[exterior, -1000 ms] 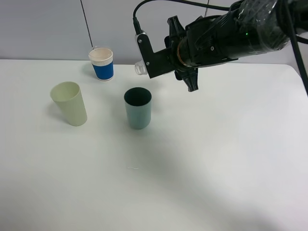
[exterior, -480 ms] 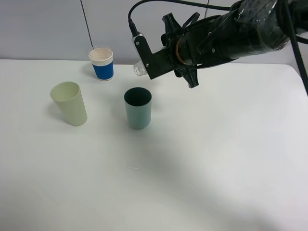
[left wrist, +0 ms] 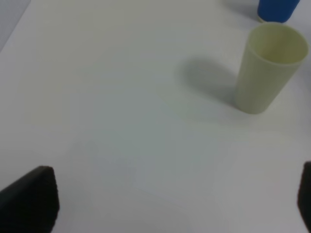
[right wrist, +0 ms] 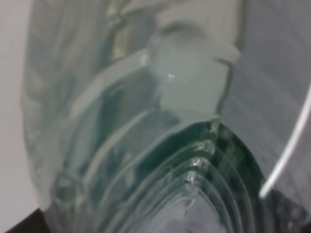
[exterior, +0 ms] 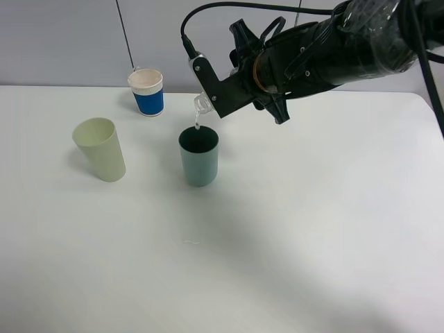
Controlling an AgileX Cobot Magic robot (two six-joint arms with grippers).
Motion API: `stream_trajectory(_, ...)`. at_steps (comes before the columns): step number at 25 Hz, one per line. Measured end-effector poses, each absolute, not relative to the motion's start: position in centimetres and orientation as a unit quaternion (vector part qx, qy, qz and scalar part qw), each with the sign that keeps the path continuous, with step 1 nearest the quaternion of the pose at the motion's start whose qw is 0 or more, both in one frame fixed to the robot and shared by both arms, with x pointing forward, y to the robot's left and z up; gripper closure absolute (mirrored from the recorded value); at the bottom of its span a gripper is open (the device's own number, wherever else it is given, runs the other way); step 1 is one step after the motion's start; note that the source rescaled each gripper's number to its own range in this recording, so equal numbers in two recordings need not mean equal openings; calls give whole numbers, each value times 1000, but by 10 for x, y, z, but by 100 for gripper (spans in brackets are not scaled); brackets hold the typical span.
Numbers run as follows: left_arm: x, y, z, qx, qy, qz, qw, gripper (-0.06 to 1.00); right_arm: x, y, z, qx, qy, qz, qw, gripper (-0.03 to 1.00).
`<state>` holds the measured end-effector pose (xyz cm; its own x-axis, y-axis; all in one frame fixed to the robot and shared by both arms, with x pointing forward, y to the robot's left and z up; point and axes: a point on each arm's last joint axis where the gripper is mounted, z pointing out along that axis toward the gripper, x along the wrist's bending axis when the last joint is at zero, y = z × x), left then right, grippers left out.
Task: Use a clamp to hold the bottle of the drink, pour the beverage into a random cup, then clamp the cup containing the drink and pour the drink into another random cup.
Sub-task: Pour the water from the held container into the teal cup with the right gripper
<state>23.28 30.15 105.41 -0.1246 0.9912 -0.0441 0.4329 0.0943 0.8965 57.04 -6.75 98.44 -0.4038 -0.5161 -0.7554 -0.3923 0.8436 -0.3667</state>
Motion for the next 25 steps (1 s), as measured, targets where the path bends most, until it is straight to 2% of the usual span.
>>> stream_trajectory(25,233,302,1054,553,644,384,364,-6,572,-72,986,-282,826,-103,477,95)
